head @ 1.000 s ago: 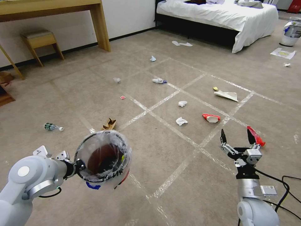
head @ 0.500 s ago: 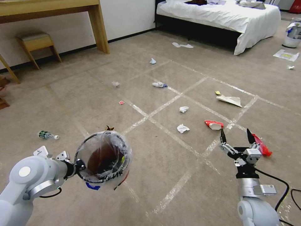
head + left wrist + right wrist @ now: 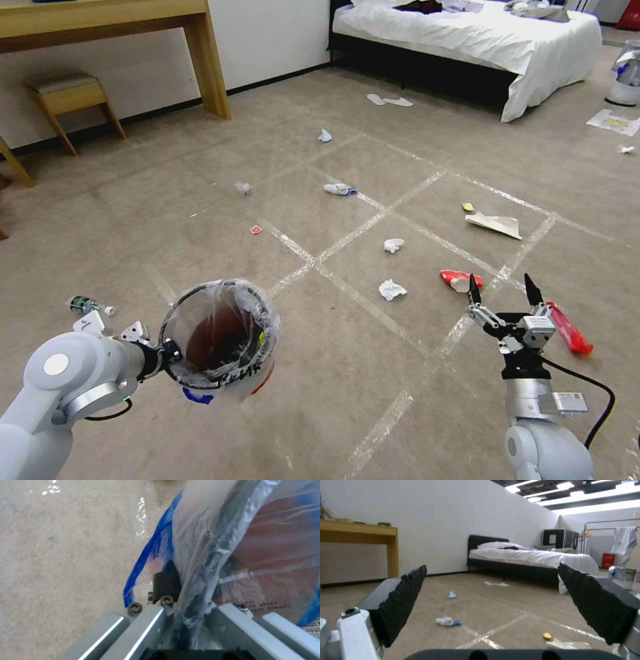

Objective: Pick up the trash bin and place the garbage on the floor into it.

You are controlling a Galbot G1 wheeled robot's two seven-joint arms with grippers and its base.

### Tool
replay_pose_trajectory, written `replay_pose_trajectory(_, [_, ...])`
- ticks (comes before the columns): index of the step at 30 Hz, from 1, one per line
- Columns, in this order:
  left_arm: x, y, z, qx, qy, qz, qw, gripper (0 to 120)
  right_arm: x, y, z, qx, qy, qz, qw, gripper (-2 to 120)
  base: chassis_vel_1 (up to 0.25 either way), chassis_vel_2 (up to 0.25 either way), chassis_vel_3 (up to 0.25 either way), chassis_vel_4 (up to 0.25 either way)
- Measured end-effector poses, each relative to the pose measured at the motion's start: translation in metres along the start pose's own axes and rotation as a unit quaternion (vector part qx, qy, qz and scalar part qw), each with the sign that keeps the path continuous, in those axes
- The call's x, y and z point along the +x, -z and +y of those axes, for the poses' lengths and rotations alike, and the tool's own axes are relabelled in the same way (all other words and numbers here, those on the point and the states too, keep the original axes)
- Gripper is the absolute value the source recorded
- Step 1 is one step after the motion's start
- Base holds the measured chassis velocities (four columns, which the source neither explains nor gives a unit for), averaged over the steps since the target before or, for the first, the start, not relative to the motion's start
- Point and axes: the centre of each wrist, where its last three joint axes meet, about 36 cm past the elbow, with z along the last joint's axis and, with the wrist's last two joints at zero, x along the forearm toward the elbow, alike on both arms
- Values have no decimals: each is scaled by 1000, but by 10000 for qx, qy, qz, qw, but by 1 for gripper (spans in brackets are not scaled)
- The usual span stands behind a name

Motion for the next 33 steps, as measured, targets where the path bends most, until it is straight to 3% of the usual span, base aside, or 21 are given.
replay_pose_trajectory(23, [-5, 0, 0, 15, 18, 18, 10000, 0, -1, -4, 0, 4, 58, 13, 10000, 100, -174, 182, 174, -175])
replay_pose_trajectory(33, [-6, -1, 0, 22, 22, 23, 10000, 0, -2, -7, 0, 21, 41, 36, 10000, 100, -112, 109, 107, -106])
